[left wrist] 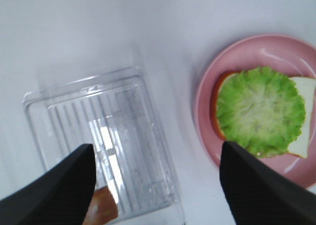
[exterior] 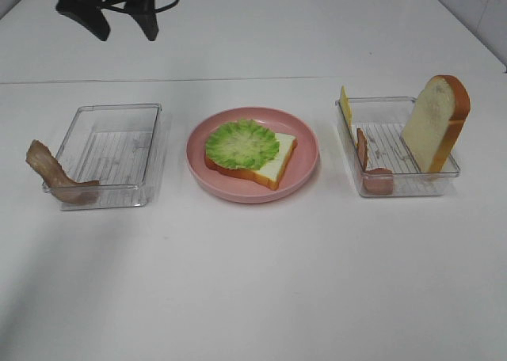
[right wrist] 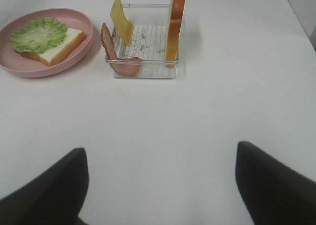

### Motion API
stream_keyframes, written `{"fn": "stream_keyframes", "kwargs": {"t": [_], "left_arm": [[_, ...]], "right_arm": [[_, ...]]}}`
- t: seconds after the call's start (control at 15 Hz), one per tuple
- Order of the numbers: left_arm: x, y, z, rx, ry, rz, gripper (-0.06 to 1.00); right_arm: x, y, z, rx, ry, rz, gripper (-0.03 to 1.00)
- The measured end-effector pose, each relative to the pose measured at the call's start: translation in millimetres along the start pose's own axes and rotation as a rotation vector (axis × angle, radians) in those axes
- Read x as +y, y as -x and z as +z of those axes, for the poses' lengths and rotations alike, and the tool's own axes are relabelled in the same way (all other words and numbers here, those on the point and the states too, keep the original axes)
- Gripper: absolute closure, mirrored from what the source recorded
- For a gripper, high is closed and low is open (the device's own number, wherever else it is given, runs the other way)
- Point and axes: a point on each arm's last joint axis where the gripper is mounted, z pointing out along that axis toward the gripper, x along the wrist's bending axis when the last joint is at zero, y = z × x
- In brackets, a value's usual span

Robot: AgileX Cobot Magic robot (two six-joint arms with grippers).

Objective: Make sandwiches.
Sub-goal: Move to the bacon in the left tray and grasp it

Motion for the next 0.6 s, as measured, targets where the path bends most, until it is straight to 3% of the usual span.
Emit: {"fn": "stream_keyframes", "kwargs": {"t": [0.27,0.33,0.4,0.6], "left_arm": [[-31,-39,-26,0.069,-0.060,-0.065,0.27],[-49,-64,-33,0.102,-0.102,-0.120,0.27],[-59,-74,-33,0.113,-0.131,-0.143,0.27],[-79,-81,-23,0.144,-0.209,-0.149,0.27]], "right_arm": [[0,0,0,0.000,0.000,0.000,0.19],[0,0,0,0.000,0.000,0.000,0.19],[0,0,0,0.000,0.000,0.000,0.19],[0,0,0,0.000,0.000,0.000,0.19]]}}
